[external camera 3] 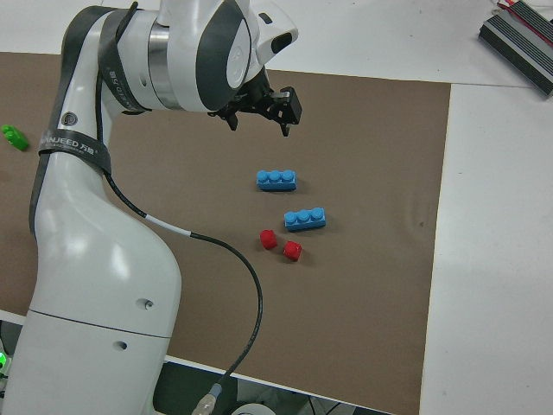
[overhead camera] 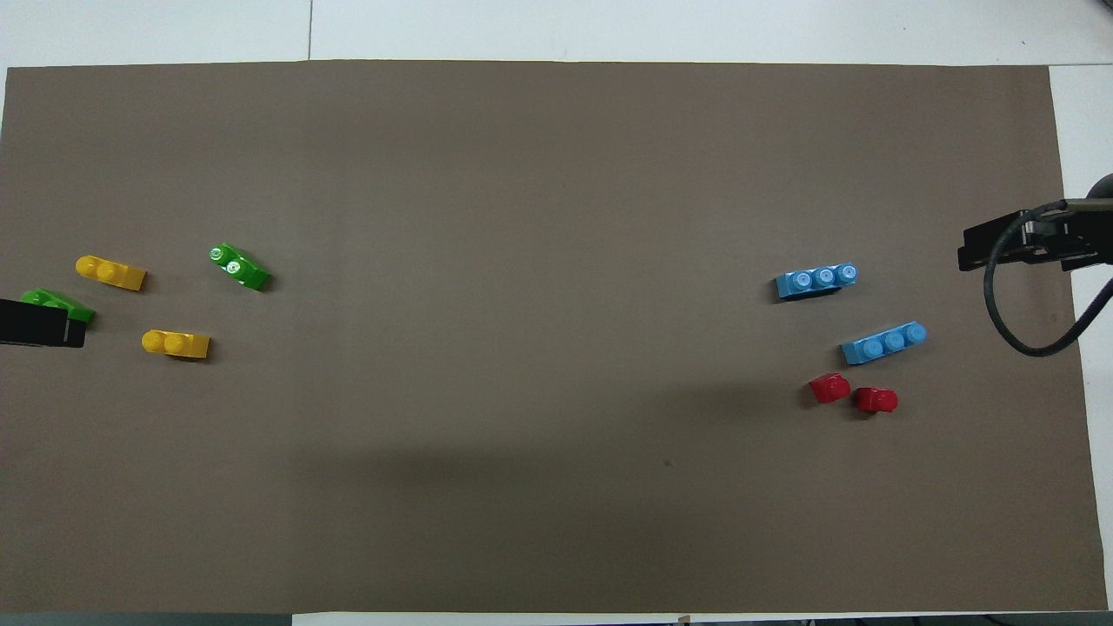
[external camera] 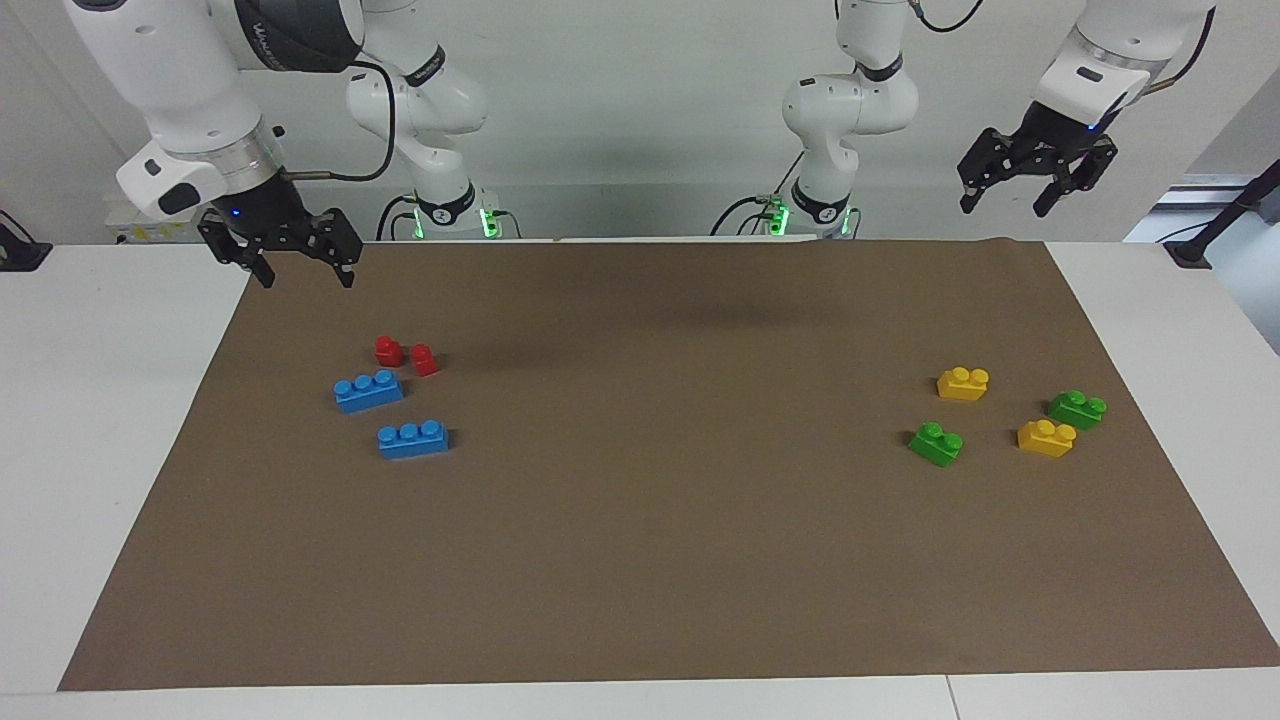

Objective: Remove green block with left arm and hold with right

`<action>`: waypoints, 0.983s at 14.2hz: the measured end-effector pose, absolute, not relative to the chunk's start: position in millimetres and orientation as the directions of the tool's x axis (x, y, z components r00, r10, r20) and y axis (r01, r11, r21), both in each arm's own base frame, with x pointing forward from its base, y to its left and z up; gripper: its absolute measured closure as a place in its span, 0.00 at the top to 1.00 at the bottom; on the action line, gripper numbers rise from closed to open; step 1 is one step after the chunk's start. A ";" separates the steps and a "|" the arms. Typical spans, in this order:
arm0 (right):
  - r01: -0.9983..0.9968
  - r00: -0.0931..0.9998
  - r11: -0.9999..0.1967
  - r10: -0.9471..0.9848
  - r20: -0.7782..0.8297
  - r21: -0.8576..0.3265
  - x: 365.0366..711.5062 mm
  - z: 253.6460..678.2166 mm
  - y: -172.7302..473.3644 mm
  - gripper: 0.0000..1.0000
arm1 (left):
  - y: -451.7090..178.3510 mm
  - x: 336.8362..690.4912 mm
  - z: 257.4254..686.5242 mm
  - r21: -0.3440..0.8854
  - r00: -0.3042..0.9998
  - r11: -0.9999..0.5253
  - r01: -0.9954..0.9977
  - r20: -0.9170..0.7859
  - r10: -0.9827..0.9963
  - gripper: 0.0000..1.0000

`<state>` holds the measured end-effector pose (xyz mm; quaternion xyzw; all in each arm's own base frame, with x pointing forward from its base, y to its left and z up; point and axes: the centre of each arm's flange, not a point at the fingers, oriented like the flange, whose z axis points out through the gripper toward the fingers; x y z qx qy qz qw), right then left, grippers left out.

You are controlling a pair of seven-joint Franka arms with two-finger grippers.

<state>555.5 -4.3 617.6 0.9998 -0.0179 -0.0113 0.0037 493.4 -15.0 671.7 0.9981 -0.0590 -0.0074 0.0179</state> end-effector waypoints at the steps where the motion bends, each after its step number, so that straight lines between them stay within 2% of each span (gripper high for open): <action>1: -0.037 0.999 -0.999 -0.037 -0.024 0.008 555.3 617.5 -5.0 1.00 | -14.7 493.4 670.4 0.037 0.993 -0.992 -0.117 -0.015 -0.118 1.00; 14: -0.039 0.999 -0.999 -0.039 -0.026 0.008 555.0 617.3 -6.1 1.00 | -14.3 494.0 665.6 0.038 0.993 -0.993 -0.116 -0.022 -0.117 1.00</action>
